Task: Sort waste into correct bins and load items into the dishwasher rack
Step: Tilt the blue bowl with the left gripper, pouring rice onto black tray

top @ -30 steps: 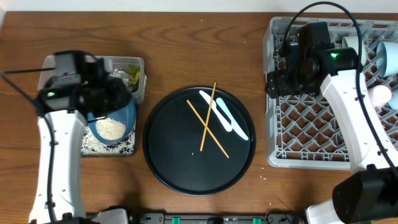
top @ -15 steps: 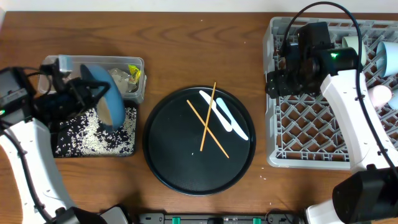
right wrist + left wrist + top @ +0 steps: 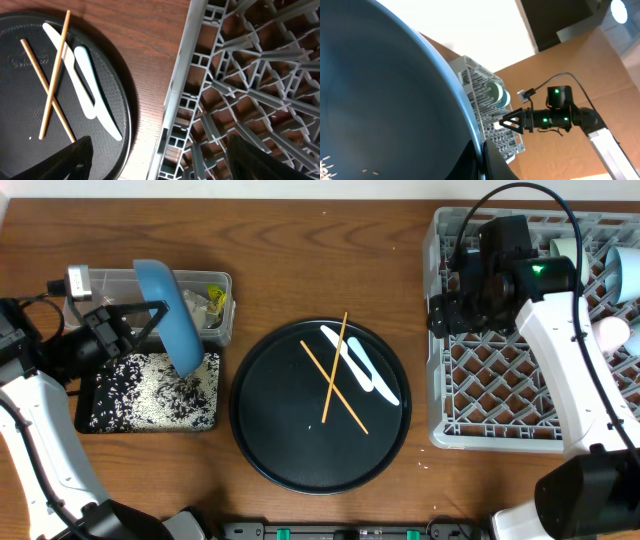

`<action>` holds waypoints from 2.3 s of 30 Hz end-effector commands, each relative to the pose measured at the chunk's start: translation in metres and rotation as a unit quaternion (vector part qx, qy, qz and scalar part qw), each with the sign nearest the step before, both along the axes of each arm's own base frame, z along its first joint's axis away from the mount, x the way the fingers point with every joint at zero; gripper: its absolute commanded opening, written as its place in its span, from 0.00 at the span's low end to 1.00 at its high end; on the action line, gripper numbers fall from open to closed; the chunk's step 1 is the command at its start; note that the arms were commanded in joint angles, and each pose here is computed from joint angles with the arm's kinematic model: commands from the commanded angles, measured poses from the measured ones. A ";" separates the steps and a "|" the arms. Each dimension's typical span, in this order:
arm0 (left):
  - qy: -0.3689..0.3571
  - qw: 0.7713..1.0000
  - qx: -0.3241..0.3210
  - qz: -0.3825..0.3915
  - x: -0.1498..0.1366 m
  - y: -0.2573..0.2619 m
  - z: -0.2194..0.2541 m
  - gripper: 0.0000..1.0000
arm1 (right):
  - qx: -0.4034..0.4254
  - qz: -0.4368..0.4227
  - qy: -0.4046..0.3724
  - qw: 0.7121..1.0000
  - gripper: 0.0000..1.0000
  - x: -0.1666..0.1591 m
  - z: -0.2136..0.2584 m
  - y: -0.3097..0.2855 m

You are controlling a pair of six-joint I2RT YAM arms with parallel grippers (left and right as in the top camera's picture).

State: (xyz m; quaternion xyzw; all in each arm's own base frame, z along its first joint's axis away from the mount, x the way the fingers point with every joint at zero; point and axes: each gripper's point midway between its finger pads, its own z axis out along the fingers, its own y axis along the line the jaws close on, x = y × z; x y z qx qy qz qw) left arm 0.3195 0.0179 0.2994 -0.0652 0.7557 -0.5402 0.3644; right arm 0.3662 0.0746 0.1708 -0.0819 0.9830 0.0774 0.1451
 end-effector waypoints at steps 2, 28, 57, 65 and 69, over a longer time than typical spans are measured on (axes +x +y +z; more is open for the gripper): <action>-0.033 0.999 -0.018 -0.014 -0.003 -0.002 0.010 0.06 | -0.002 -0.012 0.003 1.000 0.82 0.000 -0.001 -0.006; -0.024 0.999 -0.024 -0.014 -0.005 -0.003 0.008 0.06 | -0.002 -0.013 0.004 1.000 0.82 0.000 -0.001 -0.006; 0.032 0.999 -0.028 0.027 -0.008 0.014 -0.005 0.06 | -0.003 -0.013 0.009 1.000 0.82 -0.002 -0.002 -0.006; 0.039 0.998 -0.027 0.032 -0.006 0.017 -0.008 0.06 | -0.003 -0.013 0.009 1.000 0.82 -0.002 -0.002 -0.006; 0.016 0.997 -0.072 0.013 -0.010 0.011 0.006 0.06 | -0.003 -0.013 0.009 1.000 0.82 -0.002 -0.002 -0.006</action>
